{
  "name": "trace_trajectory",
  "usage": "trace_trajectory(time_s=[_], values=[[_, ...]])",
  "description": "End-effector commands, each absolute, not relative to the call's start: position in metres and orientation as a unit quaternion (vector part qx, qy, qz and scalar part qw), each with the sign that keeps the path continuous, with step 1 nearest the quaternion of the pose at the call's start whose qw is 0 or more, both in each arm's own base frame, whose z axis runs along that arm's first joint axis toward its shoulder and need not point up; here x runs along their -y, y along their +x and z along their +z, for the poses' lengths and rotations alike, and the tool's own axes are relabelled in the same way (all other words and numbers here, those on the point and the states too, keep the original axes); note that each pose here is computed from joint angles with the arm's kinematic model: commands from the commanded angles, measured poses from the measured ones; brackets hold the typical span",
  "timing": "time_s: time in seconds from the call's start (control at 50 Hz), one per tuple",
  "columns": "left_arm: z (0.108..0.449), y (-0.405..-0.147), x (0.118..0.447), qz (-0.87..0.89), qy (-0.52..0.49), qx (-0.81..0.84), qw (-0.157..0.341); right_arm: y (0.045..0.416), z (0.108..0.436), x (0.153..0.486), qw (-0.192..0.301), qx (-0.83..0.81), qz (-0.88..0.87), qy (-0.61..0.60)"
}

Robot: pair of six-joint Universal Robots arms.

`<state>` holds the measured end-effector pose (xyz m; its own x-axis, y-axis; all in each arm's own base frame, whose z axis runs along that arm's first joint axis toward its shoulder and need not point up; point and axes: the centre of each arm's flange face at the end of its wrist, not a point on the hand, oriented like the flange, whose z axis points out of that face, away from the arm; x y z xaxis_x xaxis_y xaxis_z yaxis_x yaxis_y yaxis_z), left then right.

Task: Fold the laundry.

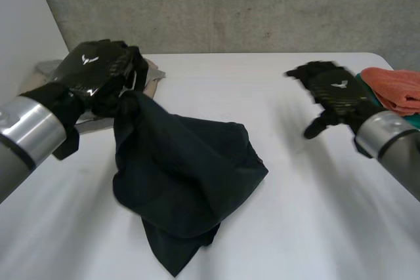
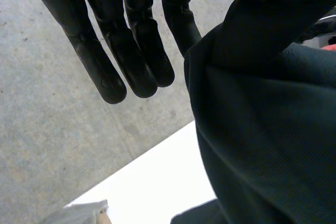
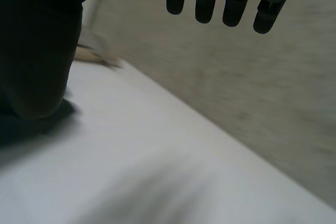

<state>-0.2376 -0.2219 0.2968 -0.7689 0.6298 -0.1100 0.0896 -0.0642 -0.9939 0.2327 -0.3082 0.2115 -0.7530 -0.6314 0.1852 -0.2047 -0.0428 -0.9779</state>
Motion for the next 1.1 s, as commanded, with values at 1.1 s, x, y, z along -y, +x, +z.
trace_trajectory(time_s=[1.1], values=[[0.184, -0.251, 0.266, 0.635, -0.295, 0.690, 0.183, 0.255, 0.162, 0.282, 0.058, -0.682, -0.612, -0.395]])
